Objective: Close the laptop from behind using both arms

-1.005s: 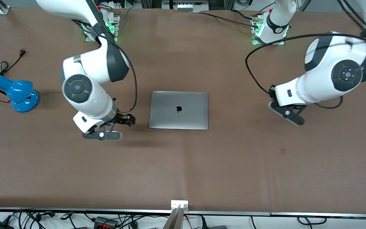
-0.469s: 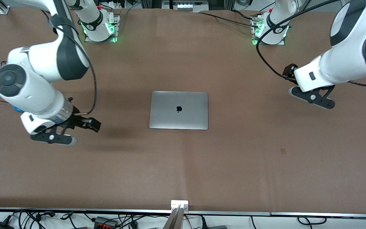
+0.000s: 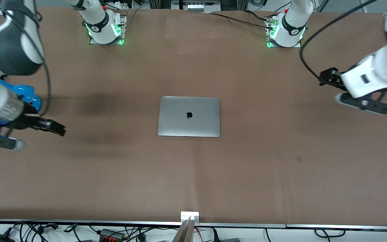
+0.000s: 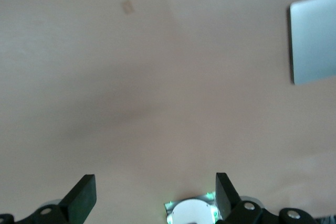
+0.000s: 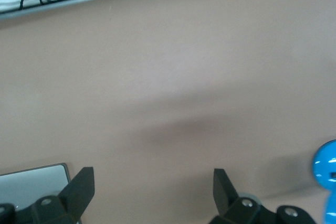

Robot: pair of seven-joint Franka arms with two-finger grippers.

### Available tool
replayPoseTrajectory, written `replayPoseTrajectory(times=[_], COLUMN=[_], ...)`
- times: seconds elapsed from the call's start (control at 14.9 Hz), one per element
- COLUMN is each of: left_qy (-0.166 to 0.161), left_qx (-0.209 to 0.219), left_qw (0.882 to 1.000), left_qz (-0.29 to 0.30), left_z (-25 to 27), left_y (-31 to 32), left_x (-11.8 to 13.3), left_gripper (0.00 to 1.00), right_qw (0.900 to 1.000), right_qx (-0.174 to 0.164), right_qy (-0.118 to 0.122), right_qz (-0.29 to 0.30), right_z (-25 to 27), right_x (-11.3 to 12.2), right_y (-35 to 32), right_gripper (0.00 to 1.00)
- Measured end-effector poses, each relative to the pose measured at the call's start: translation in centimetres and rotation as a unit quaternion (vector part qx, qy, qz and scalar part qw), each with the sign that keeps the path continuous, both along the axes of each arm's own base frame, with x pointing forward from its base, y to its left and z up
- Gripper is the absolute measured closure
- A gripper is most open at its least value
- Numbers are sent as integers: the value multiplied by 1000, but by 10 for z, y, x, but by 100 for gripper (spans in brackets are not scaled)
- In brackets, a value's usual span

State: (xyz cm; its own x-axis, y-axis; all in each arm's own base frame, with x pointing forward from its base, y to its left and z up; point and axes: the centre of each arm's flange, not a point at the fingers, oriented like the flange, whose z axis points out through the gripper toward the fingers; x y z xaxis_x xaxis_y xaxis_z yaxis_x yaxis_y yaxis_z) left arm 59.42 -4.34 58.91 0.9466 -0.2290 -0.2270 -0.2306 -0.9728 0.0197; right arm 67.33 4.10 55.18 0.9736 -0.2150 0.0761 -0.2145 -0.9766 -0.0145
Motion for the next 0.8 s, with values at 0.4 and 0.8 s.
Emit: replayPoseTrajectory(times=[0.4, 0.8], left_qy=[-38, -118], left_qx=[-9, -13], left_qw=[998, 989], left_qz=[53, 93], left_z=[-7, 7], left_y=[43, 6], left_x=[16, -43], left_gripper=[0, 0], right_qw=[998, 996], right_qx=[6, 0], right_qy=[-12, 29], right_qz=[65, 83], right_z=[33, 30], right_x=[-16, -36], right_y=[-83, -81], right_gripper=[0, 0])
